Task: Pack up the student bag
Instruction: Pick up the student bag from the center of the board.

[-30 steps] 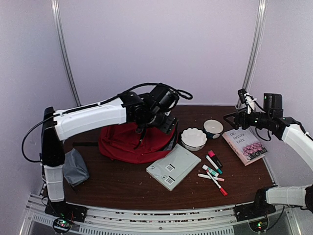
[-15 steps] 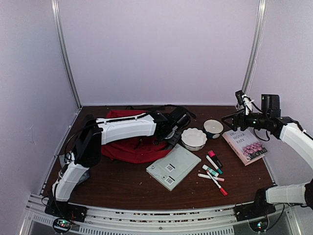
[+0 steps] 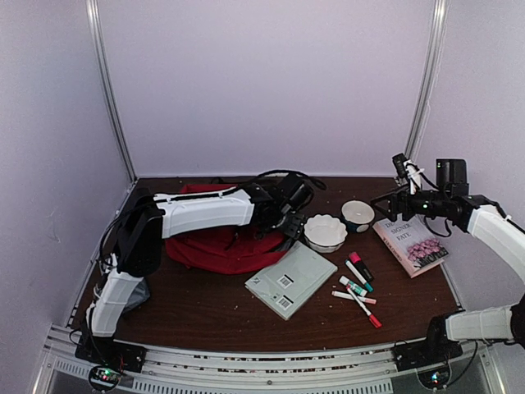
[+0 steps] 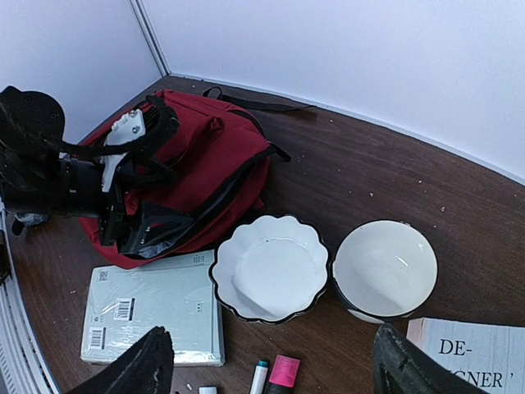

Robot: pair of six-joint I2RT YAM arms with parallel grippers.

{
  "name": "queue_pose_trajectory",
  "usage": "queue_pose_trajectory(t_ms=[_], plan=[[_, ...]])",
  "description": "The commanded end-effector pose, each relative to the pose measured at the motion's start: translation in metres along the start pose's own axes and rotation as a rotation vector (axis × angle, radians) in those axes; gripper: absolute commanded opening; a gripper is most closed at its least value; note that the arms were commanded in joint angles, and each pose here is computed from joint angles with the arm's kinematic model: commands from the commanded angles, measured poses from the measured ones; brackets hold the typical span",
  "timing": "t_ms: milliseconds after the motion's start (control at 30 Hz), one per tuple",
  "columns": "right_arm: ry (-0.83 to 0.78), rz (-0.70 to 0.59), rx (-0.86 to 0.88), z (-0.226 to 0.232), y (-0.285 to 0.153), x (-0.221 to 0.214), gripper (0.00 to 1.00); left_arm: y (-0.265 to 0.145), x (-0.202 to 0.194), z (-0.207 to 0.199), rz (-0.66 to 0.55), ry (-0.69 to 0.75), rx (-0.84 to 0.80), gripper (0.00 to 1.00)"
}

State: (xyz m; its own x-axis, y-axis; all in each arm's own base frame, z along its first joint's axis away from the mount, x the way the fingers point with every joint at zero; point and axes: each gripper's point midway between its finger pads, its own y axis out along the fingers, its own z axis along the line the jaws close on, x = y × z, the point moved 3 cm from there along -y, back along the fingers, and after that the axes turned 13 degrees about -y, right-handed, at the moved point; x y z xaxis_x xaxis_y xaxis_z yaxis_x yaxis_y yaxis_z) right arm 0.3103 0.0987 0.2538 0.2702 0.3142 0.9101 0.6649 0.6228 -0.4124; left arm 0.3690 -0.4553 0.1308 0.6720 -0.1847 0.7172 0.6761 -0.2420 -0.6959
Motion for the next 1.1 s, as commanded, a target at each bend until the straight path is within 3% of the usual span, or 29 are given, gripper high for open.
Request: queue_pose_trajectory(t_ms=[0, 167, 333, 533, 833, 900, 1000, 1067], plan=[[-0.016, -0.017, 0.018, 0.0, -0.003, 0.01, 0.83, -0.013, 0.033, -0.015, -0.06, -0.084, -0.074, 0.74], [-0.012, -0.018, 0.032, 0.001, -0.002, 0.01, 0.83, 0.004, 0.02, -0.016, -0.022, -0.095, -0.055, 0.71], [-0.023, -0.022, 0.035, 0.003, -0.004, 0.011, 0.83, 0.01, 0.019, -0.008, -0.012, -0.114, -0.038, 0.53], [-0.028, -0.026, 0.039, 0.004, -0.005, 0.013, 0.83, 0.017, 0.019, 0.0, 0.01, -0.123, -0.046, 0.56], [-0.027, -0.021, 0.043, 0.004, -0.005, 0.012, 0.83, 0.01, 0.029, 0.012, -0.009, -0.12, -0.018, 0.16], [-0.027, -0.021, 0.045, 0.004, -0.005, 0.012, 0.83, 0.007, 0.033, 0.012, -0.014, -0.122, -0.031, 0.19], [-0.031, -0.023, 0.044, 0.005, -0.005, 0.013, 0.83, 0.004, 0.038, 0.003, -0.019, -0.12, -0.089, 0.41], [-0.032, -0.023, 0.045, 0.005, -0.005, 0.013, 0.83, 0.002, 0.04, -0.003, -0.024, -0.134, -0.129, 0.49]])
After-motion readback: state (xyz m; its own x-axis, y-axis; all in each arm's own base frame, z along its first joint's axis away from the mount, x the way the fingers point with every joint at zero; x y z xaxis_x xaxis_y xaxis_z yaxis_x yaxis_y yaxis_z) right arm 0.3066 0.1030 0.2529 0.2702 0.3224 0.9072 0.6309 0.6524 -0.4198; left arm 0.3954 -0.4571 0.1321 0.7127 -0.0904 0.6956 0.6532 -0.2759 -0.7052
